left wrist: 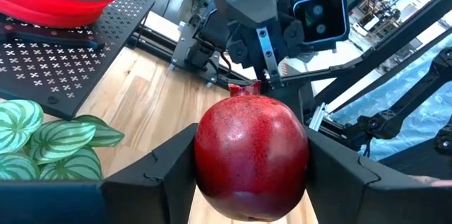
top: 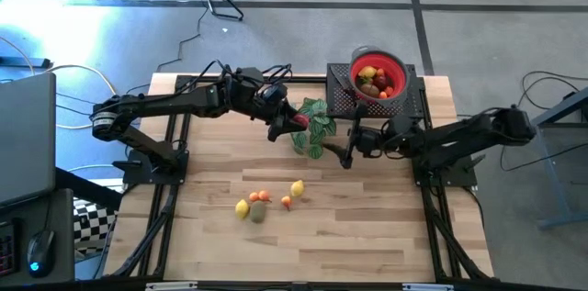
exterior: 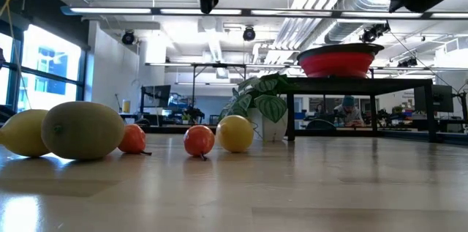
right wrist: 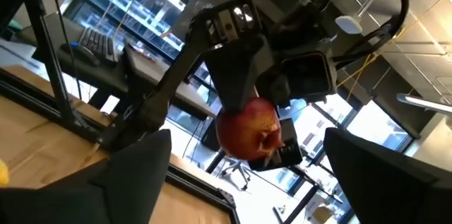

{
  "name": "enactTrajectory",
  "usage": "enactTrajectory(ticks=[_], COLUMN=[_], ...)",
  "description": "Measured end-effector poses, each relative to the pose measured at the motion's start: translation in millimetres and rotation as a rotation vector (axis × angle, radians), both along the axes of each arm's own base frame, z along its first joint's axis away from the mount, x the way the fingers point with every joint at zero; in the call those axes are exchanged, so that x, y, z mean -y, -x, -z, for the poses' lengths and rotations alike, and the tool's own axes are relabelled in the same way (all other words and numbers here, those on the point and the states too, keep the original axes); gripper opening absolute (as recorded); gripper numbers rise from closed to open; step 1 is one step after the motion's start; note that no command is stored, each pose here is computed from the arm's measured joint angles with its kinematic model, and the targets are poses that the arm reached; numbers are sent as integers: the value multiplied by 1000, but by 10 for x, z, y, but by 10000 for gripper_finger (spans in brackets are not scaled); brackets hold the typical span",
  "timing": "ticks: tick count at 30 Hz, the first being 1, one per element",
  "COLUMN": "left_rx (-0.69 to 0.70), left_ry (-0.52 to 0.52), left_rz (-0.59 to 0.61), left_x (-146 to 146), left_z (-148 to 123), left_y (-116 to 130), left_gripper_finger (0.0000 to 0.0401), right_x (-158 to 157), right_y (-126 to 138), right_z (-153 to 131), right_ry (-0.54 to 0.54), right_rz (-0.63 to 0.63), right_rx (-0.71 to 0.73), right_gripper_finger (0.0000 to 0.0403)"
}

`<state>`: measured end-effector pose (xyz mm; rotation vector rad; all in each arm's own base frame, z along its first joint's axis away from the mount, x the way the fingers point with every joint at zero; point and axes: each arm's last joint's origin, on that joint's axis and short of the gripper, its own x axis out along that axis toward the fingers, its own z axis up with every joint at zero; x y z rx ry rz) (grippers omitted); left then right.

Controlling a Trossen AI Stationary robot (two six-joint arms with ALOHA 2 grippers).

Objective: Pick & Place Fruit
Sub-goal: Put the pomegranate into the red colander

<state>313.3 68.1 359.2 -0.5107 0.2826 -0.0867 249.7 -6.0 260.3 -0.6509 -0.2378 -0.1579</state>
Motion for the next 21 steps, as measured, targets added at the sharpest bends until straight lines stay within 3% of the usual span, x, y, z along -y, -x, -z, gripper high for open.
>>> enactTrajectory(ticks=[21], left_rx=[1], left_ry=[12], left_rz=[-2], left_x=[1], left_z=[1], left_y=[-3], left_gripper_finger=[207], right_x=[7], right_y=[-423], right_z=[-91], right_ry=[-5], right_rz=[-2], right_rx=[13], right_gripper_finger=[373])
